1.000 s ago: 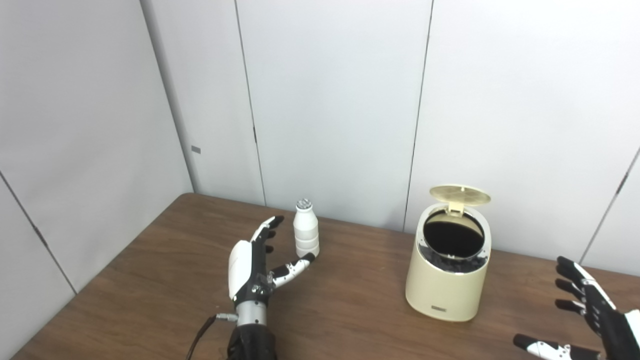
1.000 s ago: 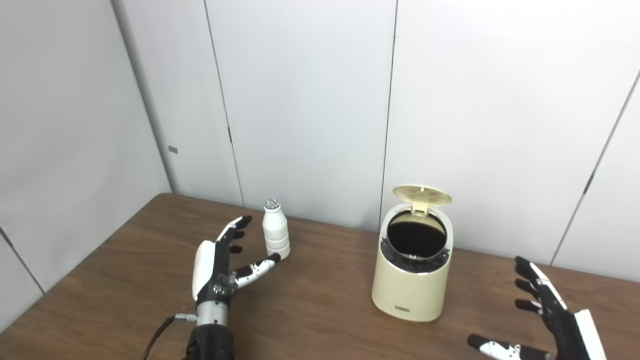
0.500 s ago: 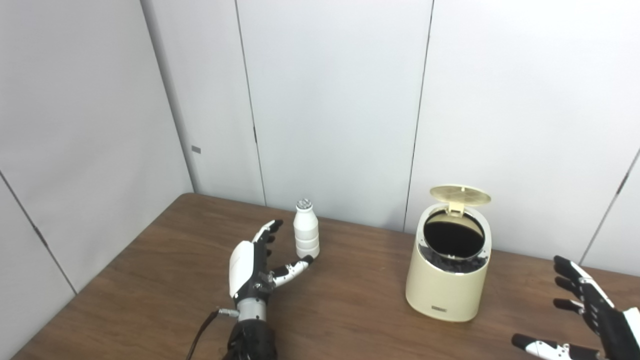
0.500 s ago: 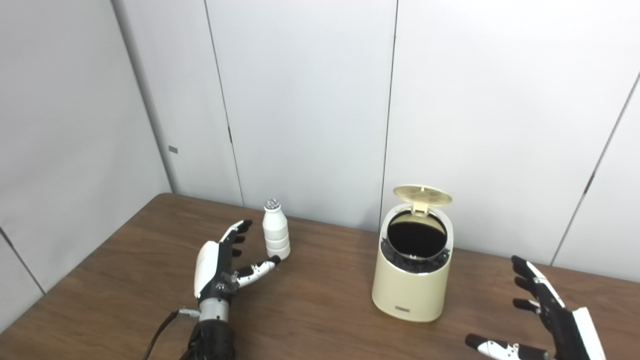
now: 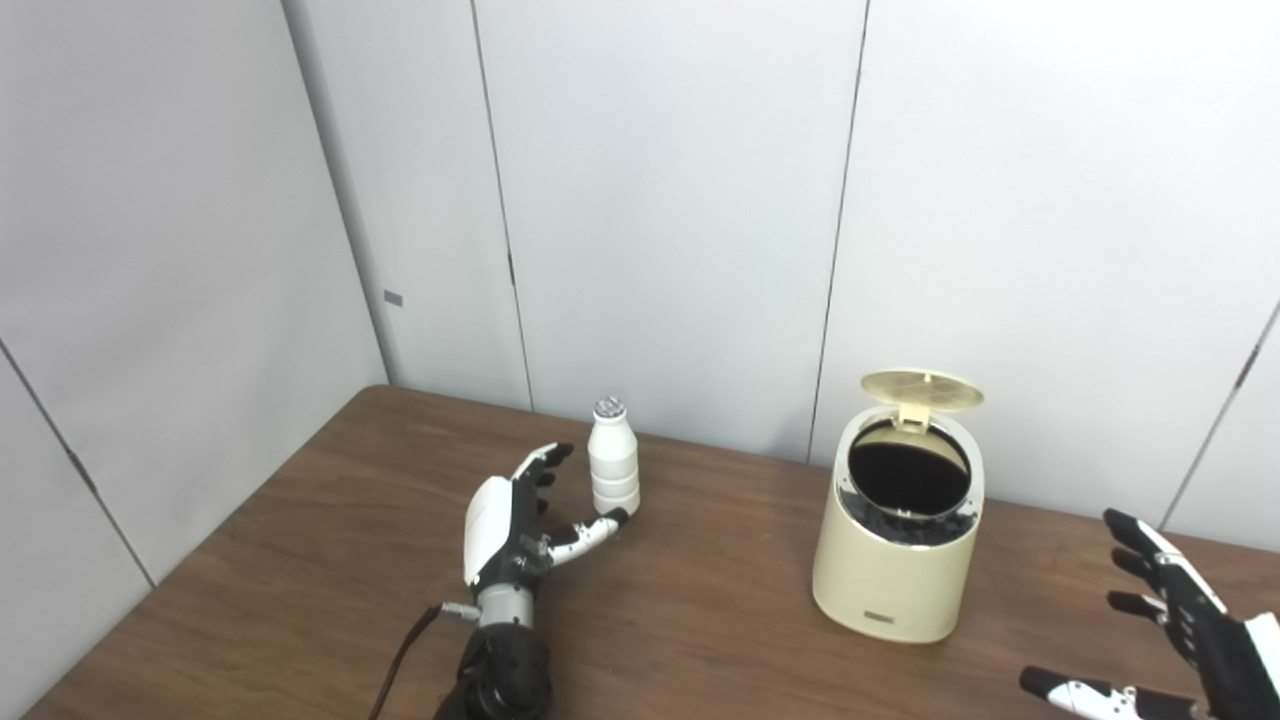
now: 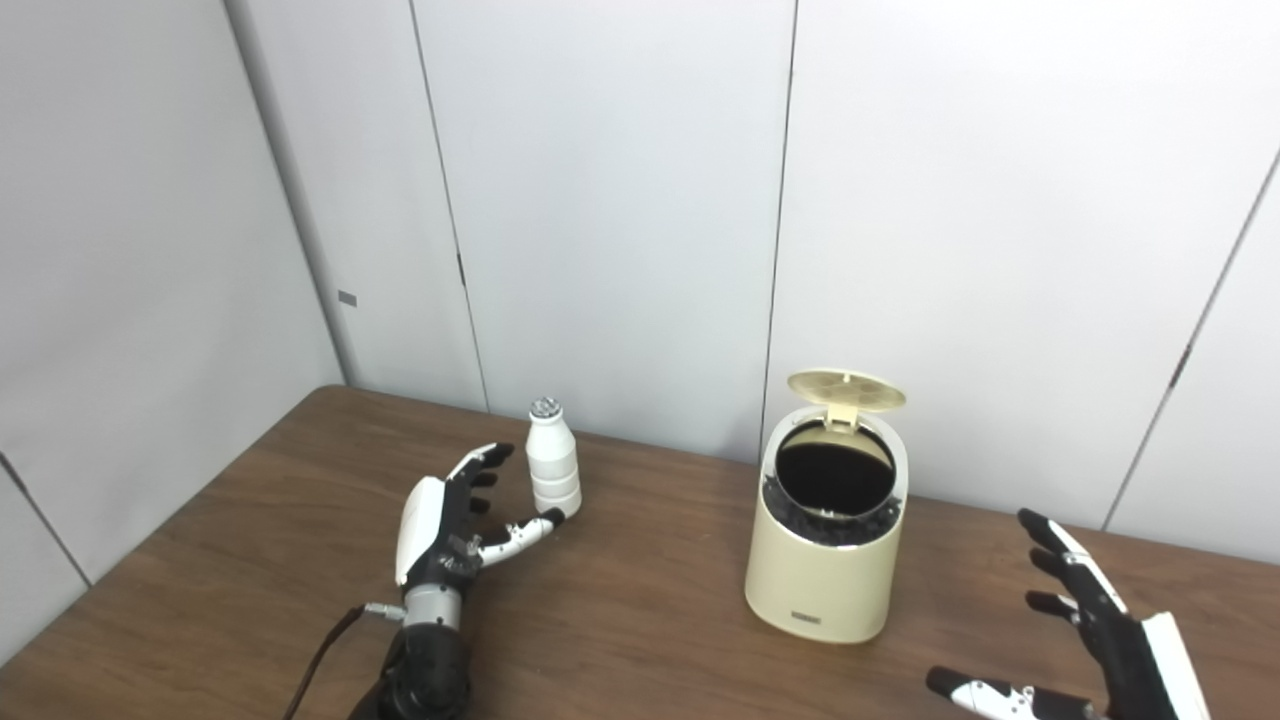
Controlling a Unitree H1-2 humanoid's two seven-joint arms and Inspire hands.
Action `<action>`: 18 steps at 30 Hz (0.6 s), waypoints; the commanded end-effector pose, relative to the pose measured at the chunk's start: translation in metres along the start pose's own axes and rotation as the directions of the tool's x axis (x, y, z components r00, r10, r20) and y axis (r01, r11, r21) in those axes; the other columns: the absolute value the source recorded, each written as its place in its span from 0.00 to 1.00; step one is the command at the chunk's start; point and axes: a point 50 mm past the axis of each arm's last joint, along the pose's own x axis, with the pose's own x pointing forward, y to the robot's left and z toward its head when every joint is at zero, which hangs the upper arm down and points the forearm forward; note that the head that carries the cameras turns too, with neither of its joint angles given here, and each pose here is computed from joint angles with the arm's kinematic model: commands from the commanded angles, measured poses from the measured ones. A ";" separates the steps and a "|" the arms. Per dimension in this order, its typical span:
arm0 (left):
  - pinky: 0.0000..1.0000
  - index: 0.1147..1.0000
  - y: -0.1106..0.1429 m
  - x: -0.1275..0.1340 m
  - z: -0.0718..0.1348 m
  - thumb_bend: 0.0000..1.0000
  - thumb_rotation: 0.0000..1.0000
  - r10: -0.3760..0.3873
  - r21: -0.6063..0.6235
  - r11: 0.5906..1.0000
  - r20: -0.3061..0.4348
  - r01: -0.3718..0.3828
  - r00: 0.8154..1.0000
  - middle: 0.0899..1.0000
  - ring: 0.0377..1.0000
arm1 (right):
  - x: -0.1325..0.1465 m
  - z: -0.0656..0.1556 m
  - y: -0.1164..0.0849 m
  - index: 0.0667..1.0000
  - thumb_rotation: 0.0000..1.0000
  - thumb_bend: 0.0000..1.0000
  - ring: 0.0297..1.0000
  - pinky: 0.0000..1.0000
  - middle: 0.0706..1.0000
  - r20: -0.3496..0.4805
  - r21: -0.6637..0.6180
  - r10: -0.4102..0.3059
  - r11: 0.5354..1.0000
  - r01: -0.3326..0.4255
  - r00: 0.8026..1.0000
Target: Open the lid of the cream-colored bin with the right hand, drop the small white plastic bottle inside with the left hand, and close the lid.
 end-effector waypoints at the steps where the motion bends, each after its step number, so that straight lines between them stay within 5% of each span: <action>1: 0.67 0.81 0.006 0.020 0.022 0.79 0.21 0.027 -0.029 0.999 0.079 -0.025 0.996 0.81 0.76 | 0.004 0.015 -0.006 0.86 0.00 0.75 0.87 0.75 0.90 0.062 -0.003 -0.031 0.999 0.032 0.998; 18: 0.66 0.83 -0.005 0.027 0.022 0.78 0.22 0.026 -0.052 0.998 0.098 -0.021 0.995 0.80 0.74 | 0.002 0.014 -0.008 0.86 0.00 0.74 0.89 0.78 0.91 0.060 -0.012 -0.025 1.000 0.026 0.998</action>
